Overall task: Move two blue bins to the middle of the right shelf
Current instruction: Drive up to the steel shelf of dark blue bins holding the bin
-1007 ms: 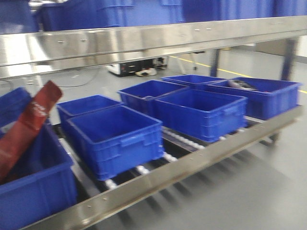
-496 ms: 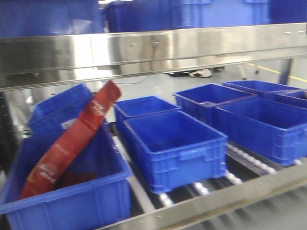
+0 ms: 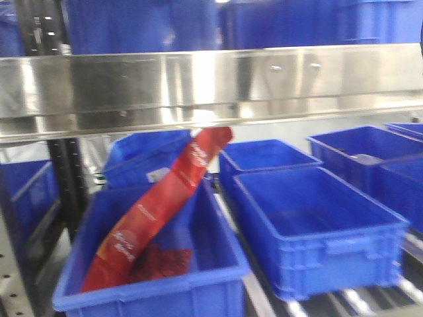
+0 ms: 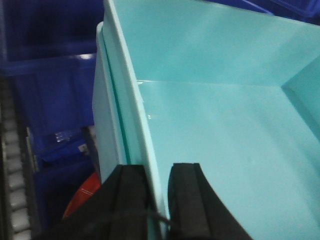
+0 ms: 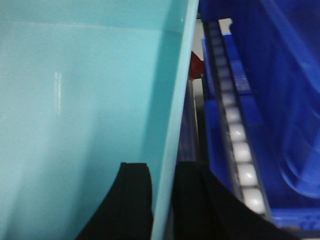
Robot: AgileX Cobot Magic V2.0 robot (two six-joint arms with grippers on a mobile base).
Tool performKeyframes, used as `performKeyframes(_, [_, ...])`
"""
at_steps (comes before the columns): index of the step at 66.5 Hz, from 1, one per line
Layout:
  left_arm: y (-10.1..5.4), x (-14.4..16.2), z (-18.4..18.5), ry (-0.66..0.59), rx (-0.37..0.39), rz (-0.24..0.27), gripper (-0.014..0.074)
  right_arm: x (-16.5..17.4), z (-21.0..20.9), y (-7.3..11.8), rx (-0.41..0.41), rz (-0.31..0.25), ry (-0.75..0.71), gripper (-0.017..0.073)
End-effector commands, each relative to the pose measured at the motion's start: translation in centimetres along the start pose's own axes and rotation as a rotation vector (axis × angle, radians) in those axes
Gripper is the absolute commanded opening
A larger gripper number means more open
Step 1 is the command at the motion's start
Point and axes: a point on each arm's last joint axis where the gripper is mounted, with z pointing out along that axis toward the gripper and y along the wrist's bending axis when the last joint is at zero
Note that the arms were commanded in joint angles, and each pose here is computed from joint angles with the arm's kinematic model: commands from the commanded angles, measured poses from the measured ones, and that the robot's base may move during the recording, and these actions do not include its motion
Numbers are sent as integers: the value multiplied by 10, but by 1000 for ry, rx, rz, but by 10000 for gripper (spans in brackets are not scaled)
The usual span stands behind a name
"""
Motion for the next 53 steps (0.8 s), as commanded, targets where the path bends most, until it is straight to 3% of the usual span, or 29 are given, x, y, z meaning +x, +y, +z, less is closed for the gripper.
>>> performKeyframes(1, [-22, -8, -12, -61, 152, -48, -111, -13, -8, 13, -82, 27, -133, -154])
performKeyframes(53, [-22, -8, -12, -61, 152, -48, -111, -13, -8, 13, -82, 27, -133, -154])
